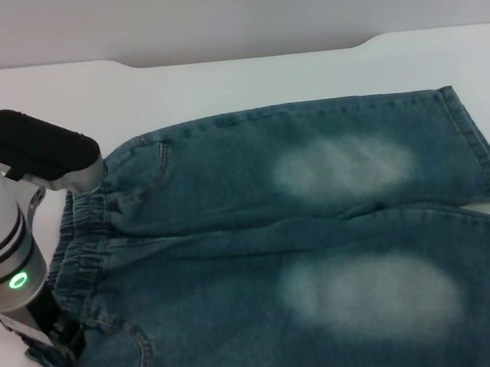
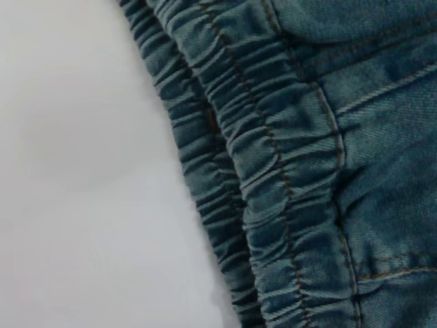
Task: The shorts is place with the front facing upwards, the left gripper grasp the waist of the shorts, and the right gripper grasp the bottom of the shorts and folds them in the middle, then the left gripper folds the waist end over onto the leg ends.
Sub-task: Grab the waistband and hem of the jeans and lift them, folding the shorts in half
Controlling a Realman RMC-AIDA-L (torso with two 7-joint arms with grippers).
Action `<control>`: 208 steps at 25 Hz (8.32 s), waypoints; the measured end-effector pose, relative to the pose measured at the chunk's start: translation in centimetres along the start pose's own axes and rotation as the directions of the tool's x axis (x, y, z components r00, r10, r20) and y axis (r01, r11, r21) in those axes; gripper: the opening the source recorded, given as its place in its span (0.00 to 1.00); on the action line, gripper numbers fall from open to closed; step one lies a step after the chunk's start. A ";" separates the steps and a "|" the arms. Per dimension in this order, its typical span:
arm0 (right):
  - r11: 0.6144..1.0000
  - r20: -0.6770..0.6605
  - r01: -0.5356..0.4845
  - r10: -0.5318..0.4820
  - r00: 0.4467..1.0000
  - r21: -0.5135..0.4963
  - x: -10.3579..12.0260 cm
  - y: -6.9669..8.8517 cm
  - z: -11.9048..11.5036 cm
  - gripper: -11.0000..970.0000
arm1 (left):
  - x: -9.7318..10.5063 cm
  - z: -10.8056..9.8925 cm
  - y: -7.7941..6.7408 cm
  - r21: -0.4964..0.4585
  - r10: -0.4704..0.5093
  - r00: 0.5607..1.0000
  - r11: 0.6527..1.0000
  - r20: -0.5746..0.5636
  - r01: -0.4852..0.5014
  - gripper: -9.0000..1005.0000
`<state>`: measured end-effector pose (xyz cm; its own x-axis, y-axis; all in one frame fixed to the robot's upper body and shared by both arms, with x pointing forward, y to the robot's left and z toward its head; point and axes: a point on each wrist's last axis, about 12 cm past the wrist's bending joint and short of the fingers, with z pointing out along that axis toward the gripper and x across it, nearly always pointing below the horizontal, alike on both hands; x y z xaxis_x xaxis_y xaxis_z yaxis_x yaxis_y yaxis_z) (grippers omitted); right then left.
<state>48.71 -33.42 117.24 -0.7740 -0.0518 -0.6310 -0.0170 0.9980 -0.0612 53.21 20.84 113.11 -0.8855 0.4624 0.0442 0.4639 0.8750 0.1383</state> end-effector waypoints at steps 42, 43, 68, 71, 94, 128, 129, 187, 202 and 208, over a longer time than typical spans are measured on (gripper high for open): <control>0.999 -0.014 0.009 -0.010 1.000 -0.047 0.0 0.8 -1.0 0.42 | 0.3 -3.5 -0.9 -0.021 0.028 0.994 0.999 0.109 -0.026 0.04; 0.999 -0.027 0.015 -0.016 0.999 -0.053 0.1 0.9 -1.0 0.42 | 0.4 -3.5 -0.9 -0.021 0.028 0.994 0.999 0.109 -0.026 0.04; 0.940 -0.241 0.208 -0.275 0.931 -0.269 2.4 6.7 -2.0 0.56 | -0.5 -3.7 -1.4 -0.031 0.052 0.990 0.998 0.132 -0.048 0.04; 0.939 -0.257 0.193 -0.269 0.928 -0.285 2.5 7.0 -2.1 0.60 | -0.6 -3.6 -1.3 -0.032 0.051 0.990 0.998 0.133 -0.048 0.04; 0.960 -0.374 0.082 -0.181 0.910 -0.267 5.3 6.0 -2.1 0.66 | -1.3 -3.9 -1.7 -0.042 0.071 0.989 0.997 0.132 -0.066 0.04; 0.956 -0.430 0.015 -0.145 0.891 -0.292 6.7 6.0 -1.3 0.66 | -1.8 -4.3 -2.0 -0.053 0.082 0.986 0.996 0.145 -0.075 0.04; 0.956 -0.432 0.014 -0.145 0.890 -0.292 6.8 6.0 -1.2 0.66 | -1.8 -4.3 -2.0 -0.053 0.082 0.986 0.996 0.145 -0.075 0.04; 0.927 -0.445 0.064 -0.236 0.864 -0.368 7.3 6.9 -0.4 0.08 | -2.1 -4.5 -2.4 -0.061 0.097 0.983 0.994 0.155 -0.088 0.05; 0.928 -0.311 0.124 -0.240 0.920 -0.350 4.7 6.7 -1.9 0.05 | -2.3 -4.5 -2.1 -0.057 0.086 0.979 0.995 0.187 -0.077 0.05; 0.936 -0.245 0.144 -0.229 0.942 -0.321 3.2 6.0 -2.5 0.06 | -2.2 -4.7 -1.4 -0.042 0.052 0.972 0.998 0.229 -0.044 0.05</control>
<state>44.57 -27.51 116.80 -0.8802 -0.2683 -0.3914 -0.3305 0.9385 0.1000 54.41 17.89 117.43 -0.8308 0.5281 -0.1761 0.5009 0.8472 0.1774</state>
